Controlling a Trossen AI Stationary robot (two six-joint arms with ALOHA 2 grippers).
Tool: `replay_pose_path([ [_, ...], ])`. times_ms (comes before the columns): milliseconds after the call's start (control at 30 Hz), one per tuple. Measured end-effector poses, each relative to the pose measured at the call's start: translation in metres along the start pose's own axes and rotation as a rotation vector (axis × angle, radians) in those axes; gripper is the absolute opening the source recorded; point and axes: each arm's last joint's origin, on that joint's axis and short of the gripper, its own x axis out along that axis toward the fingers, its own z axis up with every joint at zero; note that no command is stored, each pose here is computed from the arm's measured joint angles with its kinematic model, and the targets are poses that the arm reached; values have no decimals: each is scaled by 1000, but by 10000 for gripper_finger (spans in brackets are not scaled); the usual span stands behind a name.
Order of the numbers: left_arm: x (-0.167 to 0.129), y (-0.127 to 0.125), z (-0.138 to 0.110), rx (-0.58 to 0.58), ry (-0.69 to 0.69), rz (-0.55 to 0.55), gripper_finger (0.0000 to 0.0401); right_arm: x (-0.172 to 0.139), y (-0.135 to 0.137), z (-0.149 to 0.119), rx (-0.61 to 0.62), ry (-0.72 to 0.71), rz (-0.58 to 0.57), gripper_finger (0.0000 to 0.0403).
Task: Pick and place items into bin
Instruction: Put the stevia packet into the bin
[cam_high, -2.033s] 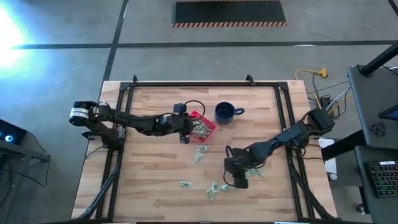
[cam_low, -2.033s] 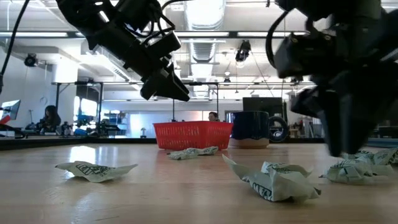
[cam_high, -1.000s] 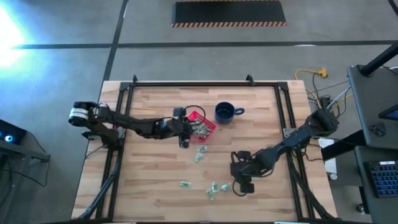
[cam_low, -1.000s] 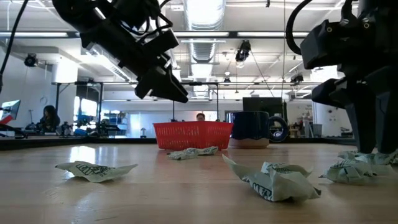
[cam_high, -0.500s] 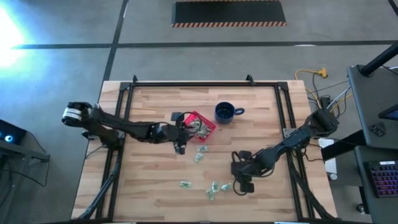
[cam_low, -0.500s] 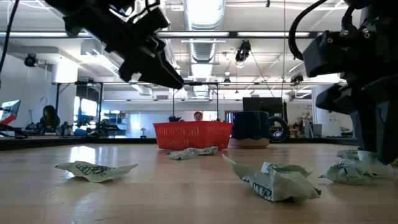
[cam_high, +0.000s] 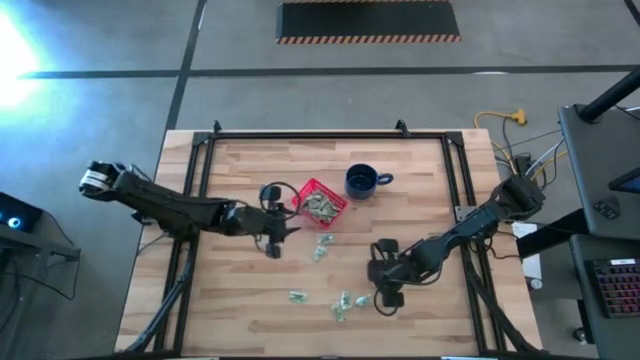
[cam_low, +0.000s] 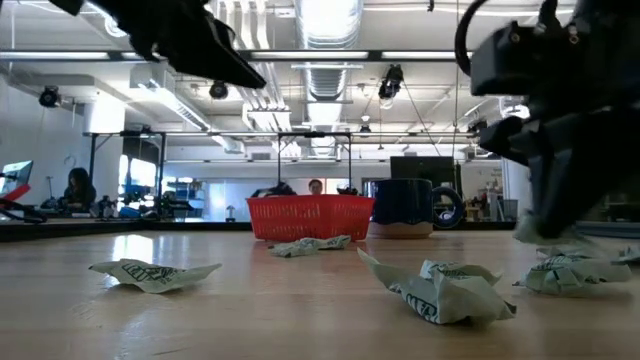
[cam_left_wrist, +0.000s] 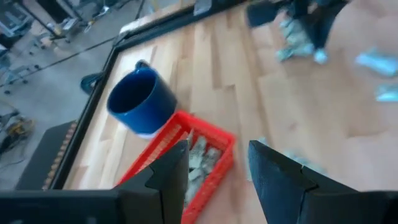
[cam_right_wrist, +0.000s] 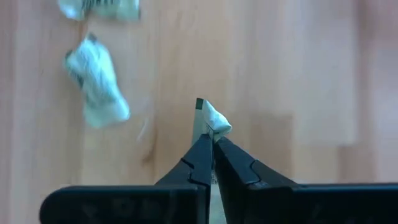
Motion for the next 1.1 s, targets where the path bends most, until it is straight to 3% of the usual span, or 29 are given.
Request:
replay_pose_path([
  [167, -15, -13, 0, -17, -43, -128, 151, -8, 1, 16, -112, -118, -130, 9],
  [433, -26, -40, -7, -32, -48, -330, 151, -25, -8, 48, -293, -320, -534, 9],
  [533, -26, -52, -13, -42, -19, -373, 151, -28, -18, 62, -331, -368, -616, 9],
  [767, -20, -76, -33, -130, 101, -444, 151, -25, -60, 88, -318, -407, -666, 9],
  [1100, -1, -107, -49, -130, 175, -484, 151, -17, -136, 101, -167, -387, -458, 9],
])
